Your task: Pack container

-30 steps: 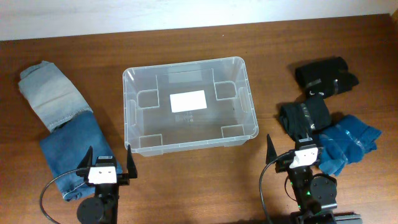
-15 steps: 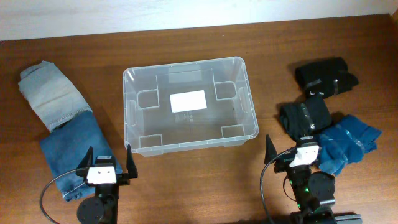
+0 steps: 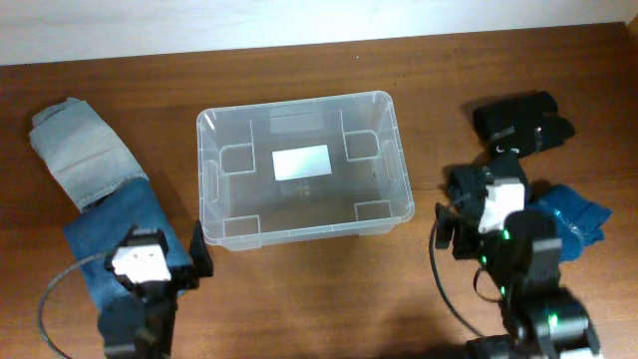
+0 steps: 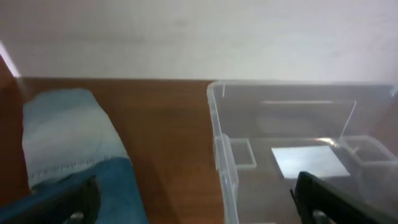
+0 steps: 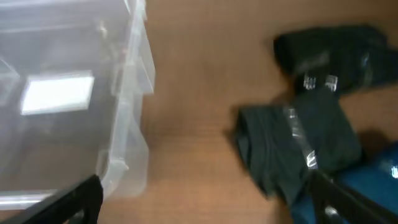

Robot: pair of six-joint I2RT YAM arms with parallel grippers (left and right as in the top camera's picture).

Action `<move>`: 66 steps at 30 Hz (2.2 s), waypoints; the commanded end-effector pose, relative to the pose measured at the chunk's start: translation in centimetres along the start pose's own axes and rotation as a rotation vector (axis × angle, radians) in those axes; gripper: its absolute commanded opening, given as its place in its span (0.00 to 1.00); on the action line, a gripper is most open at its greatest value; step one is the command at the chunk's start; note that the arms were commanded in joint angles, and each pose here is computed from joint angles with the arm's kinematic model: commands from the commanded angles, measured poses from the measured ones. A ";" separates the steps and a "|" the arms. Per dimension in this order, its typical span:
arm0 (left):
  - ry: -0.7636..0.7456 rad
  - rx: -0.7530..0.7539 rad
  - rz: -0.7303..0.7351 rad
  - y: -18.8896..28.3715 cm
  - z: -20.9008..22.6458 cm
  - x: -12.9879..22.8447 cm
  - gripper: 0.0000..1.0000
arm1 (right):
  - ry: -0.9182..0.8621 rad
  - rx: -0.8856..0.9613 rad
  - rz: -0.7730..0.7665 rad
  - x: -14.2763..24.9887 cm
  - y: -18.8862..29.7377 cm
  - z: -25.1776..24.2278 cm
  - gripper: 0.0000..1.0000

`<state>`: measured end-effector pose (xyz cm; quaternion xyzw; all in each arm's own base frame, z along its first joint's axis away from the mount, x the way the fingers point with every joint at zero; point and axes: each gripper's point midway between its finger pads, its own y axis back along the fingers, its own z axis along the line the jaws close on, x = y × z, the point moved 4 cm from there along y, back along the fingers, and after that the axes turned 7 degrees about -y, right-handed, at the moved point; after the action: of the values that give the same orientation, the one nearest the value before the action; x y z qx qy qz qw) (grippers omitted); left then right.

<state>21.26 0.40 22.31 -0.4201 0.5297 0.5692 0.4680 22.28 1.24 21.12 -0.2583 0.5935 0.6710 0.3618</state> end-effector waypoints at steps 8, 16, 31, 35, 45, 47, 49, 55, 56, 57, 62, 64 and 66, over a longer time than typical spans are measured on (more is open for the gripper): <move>0.034 0.117 0.243 -4.3 -0.7 -3.7 0.99 | -0.190 0.289 0.271 -3.4 -0.3 -6.6 0.98; 0.033 0.121 0.300 -6.1 -0.7 -3.1 0.99 | -0.737 0.449 0.290 1.2 3.9 -17.7 0.98; 0.031 0.120 0.286 -6.7 -0.6 -3.3 0.99 | -0.999 0.263 0.320 8.9 -2.4 -22.4 0.98; 0.031 0.120 0.287 -6.7 -0.6 -3.3 0.99 | -0.968 0.138 0.202 9.0 -5.0 -22.7 0.98; 0.031 0.120 0.287 -6.7 -0.7 -3.3 0.99 | -1.037 0.016 0.203 11.4 -8.1 -22.5 0.62; 0.031 0.120 0.287 -6.7 -0.7 -3.3 0.99 | -1.032 0.007 0.192 11.1 -8.0 -22.4 0.50; 0.032 0.120 0.287 -6.7 -0.7 -3.3 0.99 | -1.024 -0.019 0.168 10.3 -7.6 -22.2 0.44; 0.032 0.120 0.287 -6.7 -0.6 -3.3 0.99 | -0.959 -0.009 0.061 3.9 -3.8 -21.9 0.33; 0.032 0.120 0.287 -6.7 -0.6 -3.3 0.99 | -0.937 -0.010 0.044 2.6 -2.9 -21.6 0.33; 0.031 0.120 0.288 -6.7 -0.6 -3.3 0.99 | -0.903 -0.014 0.023 0.4 -1.6 -21.0 0.30; 0.031 0.119 0.287 -6.7 -0.6 -3.3 1.00 | -0.688 -0.075 -0.031 -7.7 2.9 -15.7 0.27; 0.034 0.115 0.288 -6.7 -0.5 -3.3 0.99 | -0.549 -0.168 -0.030 -11.1 3.5 -11.4 0.26; 0.059 0.080 0.306 -6.6 0.5 -2.9 0.99 | -0.427 -0.270 -0.004 -12.9 3.0 -7.1 0.26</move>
<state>28.32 -0.27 23.08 -0.3154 0.6255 0.5993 0.3875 25.32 -12.70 29.11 -0.0827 0.4242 0.7485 0.5029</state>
